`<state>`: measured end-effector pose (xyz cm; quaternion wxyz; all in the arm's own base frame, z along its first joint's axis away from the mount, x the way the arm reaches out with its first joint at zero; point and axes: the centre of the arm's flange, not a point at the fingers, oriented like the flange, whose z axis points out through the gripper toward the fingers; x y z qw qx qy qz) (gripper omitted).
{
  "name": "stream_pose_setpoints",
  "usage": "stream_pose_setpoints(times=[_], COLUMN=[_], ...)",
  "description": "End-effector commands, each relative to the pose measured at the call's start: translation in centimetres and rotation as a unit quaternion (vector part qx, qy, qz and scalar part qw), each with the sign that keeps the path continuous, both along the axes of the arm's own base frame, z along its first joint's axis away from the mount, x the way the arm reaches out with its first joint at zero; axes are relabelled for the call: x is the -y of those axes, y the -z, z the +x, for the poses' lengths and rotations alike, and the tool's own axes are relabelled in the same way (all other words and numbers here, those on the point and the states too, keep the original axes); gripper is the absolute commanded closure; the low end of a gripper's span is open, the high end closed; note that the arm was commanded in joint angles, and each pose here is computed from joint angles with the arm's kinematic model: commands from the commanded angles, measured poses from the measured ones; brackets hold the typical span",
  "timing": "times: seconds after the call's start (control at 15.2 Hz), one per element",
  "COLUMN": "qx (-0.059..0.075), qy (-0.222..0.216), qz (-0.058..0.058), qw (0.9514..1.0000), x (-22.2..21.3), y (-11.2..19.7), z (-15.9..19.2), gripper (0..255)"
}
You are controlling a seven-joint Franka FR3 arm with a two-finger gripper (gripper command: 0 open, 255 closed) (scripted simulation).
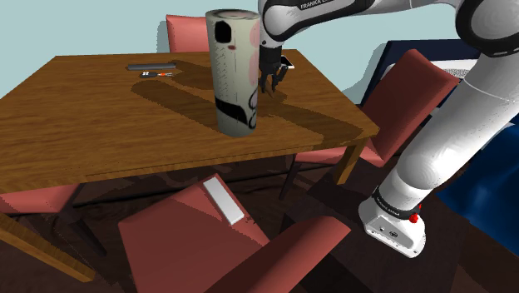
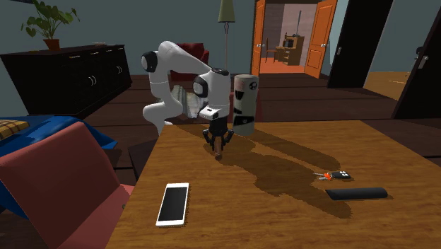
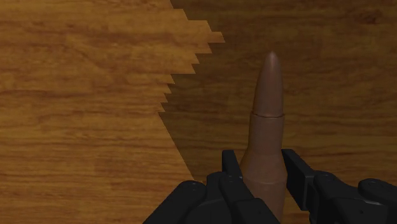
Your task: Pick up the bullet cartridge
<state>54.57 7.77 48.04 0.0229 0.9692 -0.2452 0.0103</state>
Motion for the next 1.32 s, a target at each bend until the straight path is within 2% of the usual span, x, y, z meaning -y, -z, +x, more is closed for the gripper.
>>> stream_pose_setpoints(times=[0.0, 0.13, 1.12, 1.25], qx=[0.0, 0.0, 0.0, 0.0], qy=[0.0, 0.0, 0.0, 0.0], qz=[0.0, 0.0, 0.0, 0.0], qw=[1.0, 1.0, 1.0, 1.0], x=[0.0, 0.0, 0.0, 0.0], y=[0.0, 0.0, -7.9, -8.0], z=[0.0, 0.0, 0.0, 0.0], gripper=[255, 255, 255, 255])
